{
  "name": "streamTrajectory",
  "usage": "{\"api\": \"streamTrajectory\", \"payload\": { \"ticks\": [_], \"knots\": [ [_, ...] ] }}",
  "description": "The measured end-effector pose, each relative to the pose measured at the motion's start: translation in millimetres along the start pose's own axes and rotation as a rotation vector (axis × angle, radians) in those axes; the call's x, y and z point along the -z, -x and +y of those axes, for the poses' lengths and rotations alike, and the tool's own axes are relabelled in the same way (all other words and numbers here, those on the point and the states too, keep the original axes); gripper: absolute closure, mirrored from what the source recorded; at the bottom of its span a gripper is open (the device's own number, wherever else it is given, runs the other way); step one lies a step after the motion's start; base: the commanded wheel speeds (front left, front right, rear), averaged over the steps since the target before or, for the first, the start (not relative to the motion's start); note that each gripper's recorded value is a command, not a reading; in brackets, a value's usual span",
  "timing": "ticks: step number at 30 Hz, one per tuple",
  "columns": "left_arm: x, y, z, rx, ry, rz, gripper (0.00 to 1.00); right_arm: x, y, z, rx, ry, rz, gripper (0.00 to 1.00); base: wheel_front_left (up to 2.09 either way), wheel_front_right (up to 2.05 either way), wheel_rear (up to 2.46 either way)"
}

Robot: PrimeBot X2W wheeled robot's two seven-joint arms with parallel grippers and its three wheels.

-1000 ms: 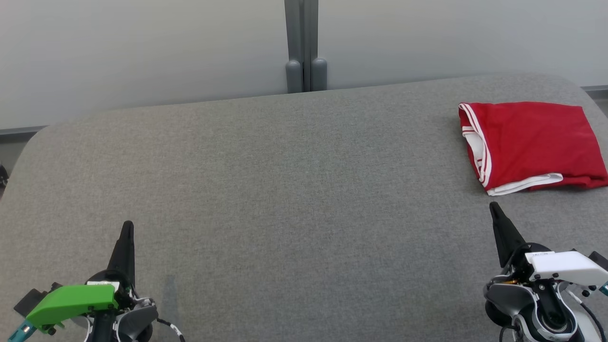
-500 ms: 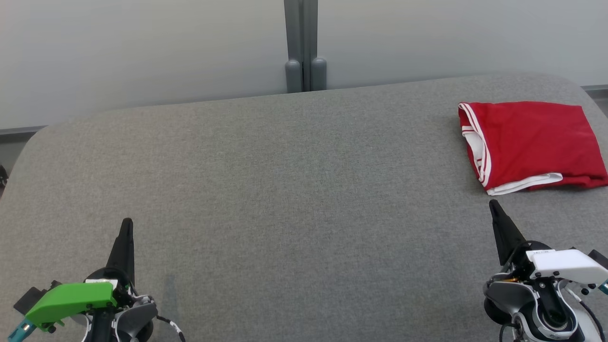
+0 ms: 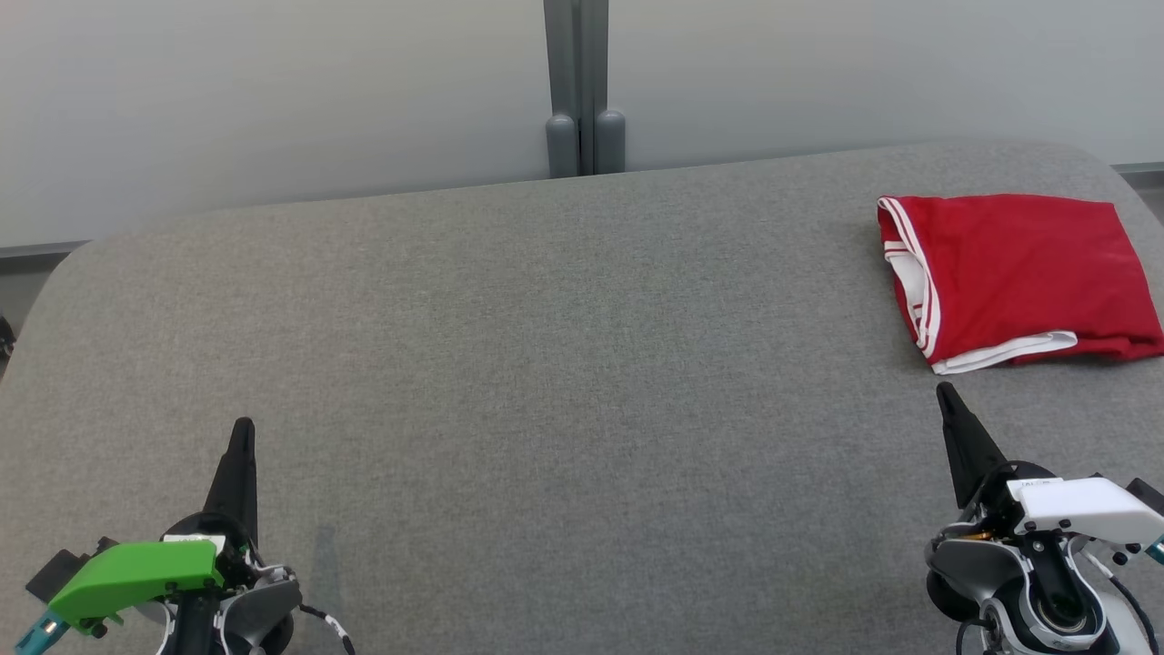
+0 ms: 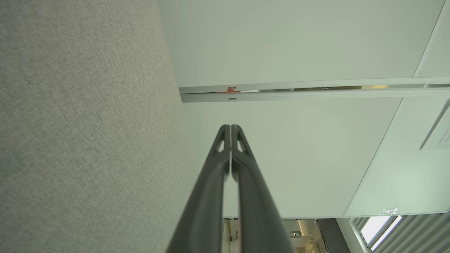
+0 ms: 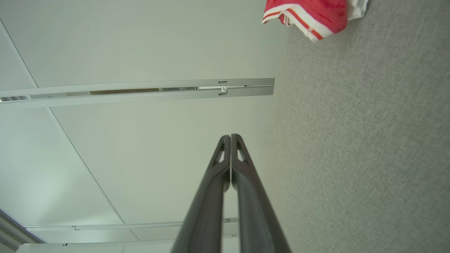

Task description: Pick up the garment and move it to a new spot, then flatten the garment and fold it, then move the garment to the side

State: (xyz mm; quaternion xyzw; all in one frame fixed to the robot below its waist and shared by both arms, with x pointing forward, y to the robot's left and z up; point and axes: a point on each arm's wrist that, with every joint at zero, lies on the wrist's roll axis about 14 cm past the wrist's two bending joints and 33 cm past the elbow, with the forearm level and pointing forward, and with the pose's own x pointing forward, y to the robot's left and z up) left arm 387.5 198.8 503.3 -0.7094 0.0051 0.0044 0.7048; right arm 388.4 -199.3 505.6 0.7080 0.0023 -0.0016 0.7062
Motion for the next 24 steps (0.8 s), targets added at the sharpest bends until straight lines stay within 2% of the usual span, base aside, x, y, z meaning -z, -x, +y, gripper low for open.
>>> {"api": "streamTrajectory", "payload": {
  "ticks": [24],
  "knots": [
    [0.0,0.0,0.0,0.0,0.0,0.0,1.0,0.0,0.0,0.1,0.0,0.0,0.0,1.0,0.0,0.0,0.0]
  ]
}}
